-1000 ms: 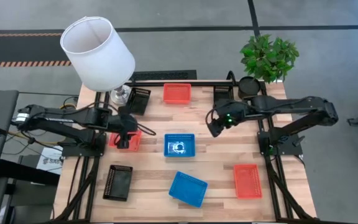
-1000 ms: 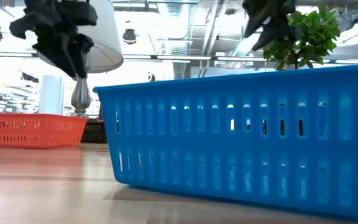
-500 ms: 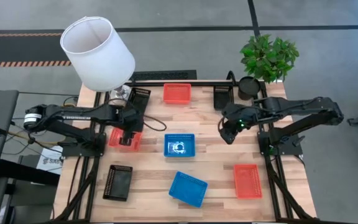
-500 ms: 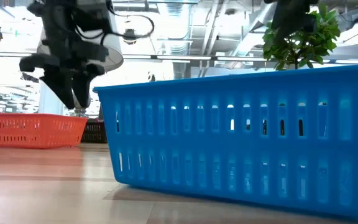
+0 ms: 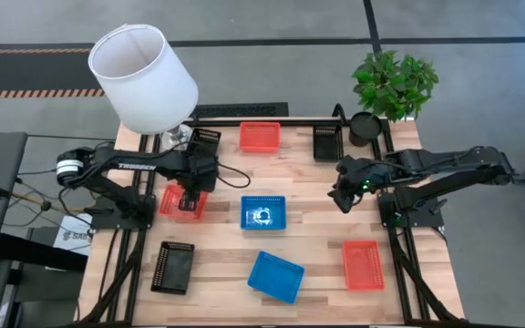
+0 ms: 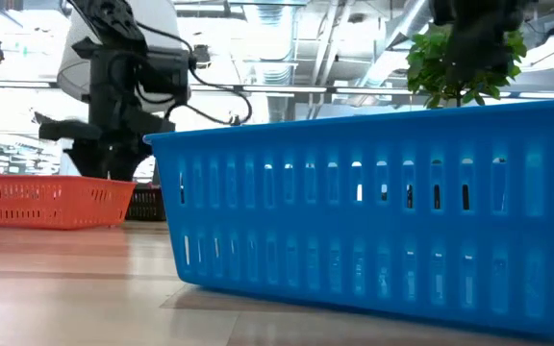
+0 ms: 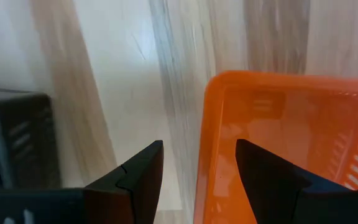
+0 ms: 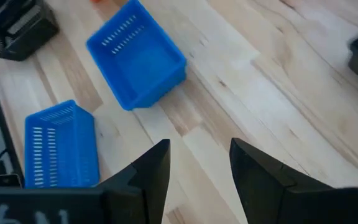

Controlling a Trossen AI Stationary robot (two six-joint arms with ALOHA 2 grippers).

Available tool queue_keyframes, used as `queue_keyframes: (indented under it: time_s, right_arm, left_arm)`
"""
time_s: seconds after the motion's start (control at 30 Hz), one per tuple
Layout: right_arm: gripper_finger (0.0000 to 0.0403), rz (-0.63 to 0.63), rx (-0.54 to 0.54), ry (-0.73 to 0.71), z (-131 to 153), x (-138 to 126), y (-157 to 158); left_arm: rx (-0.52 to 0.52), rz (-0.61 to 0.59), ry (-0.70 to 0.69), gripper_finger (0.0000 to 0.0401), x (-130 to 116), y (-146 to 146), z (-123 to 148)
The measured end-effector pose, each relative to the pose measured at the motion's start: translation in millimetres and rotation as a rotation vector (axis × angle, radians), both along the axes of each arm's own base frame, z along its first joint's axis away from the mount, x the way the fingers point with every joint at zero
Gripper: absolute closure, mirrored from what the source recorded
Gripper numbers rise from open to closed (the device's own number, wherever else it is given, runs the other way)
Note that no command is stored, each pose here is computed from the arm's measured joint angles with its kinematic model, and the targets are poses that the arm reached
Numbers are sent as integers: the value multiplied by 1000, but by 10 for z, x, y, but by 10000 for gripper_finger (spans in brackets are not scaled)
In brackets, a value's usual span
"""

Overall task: Stack baskets by color
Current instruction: Stack the middle orange bin on the top orange bin

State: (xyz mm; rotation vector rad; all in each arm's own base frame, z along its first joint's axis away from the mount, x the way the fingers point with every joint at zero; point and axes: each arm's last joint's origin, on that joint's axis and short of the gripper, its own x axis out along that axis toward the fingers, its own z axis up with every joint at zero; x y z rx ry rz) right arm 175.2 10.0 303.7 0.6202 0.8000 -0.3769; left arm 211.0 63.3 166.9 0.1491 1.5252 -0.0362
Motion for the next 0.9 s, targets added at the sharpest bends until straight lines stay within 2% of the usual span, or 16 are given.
queue_keyframes:
  time_s: [0.17,0.33,0.53,0.7,0.8,0.9]
  right_arm:
    - [218,-14,15,-79,4,-78,-8]
    - [218,-16,15,-90,19,-100,-10]
    - [222,-17,13,-89,19,-99,-11]
    - [226,-30,0,-90,19,-99,-16]
    - [228,-31,-1,-91,19,-99,-17]
    - [231,-33,-4,-91,19,-99,-18]
  left_arm:
    - [-8,22,23,211,25,2,-62]
    - [4,40,19,225,20,3,-48]
    - [7,48,21,297,15,3,-45]
    - [-14,89,45,383,-4,-6,-26]
    - [-22,132,54,395,34,-10,88]
    - [32,146,59,400,116,-26,318]
